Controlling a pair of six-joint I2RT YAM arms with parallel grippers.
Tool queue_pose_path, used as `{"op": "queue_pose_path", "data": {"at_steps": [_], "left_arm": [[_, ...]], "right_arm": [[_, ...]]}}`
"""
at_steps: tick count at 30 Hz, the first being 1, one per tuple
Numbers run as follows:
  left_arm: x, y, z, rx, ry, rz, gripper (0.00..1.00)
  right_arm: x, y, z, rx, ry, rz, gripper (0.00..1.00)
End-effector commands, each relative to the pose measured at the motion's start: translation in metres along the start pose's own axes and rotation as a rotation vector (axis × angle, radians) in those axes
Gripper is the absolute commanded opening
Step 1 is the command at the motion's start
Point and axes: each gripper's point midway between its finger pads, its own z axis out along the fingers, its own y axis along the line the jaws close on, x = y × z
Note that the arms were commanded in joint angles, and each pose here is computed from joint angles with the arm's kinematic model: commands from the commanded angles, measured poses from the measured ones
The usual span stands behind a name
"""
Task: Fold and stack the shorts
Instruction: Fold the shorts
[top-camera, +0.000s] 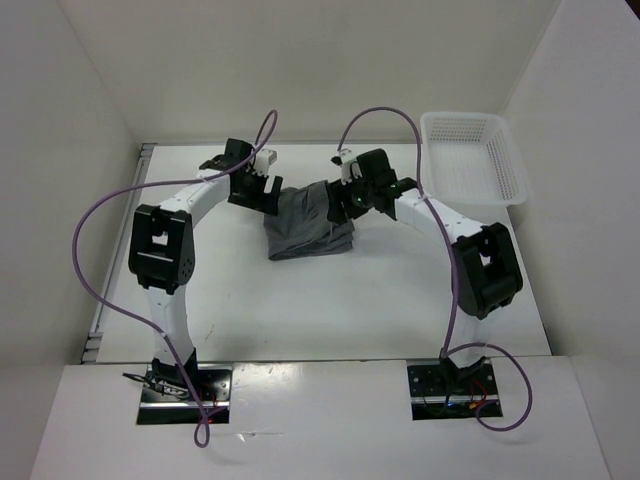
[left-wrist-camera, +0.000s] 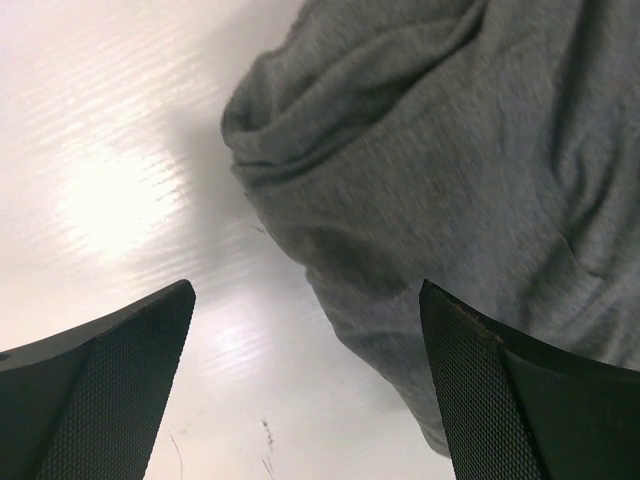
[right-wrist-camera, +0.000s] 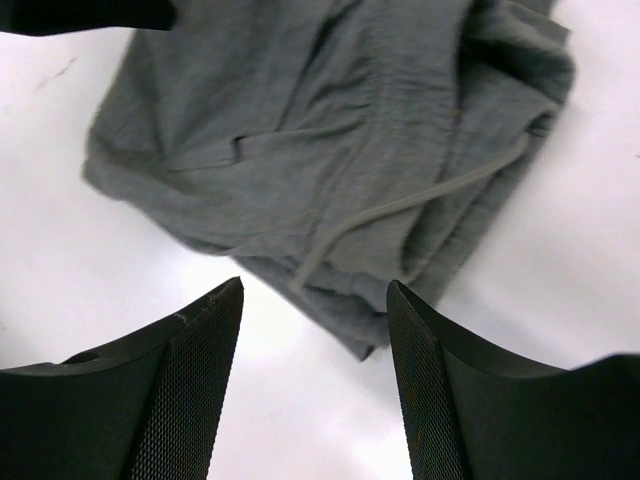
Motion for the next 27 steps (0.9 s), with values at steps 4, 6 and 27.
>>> {"op": "queue_pose_path", "data": {"at_steps": [4,6,27], "left_arm": [[-0.007,0.005,0.007,0.008,0.007,-0.006,1.0],[-0.007,0.005,0.007,0.008,0.007,-0.006,1.0],[-0.004,0.007,0.021,0.009,0.027,-0.01,1.0]], "right_arm": [[-0.011,-0.021,0.028,-0.001,-0.03,0.008,0.66],[-0.011,-0.016,0.032,-0.032,-0.033,0.019,0.66],[0.017,-0.005,-0.012,-0.171,0.041,-0.019,0.0]]}}
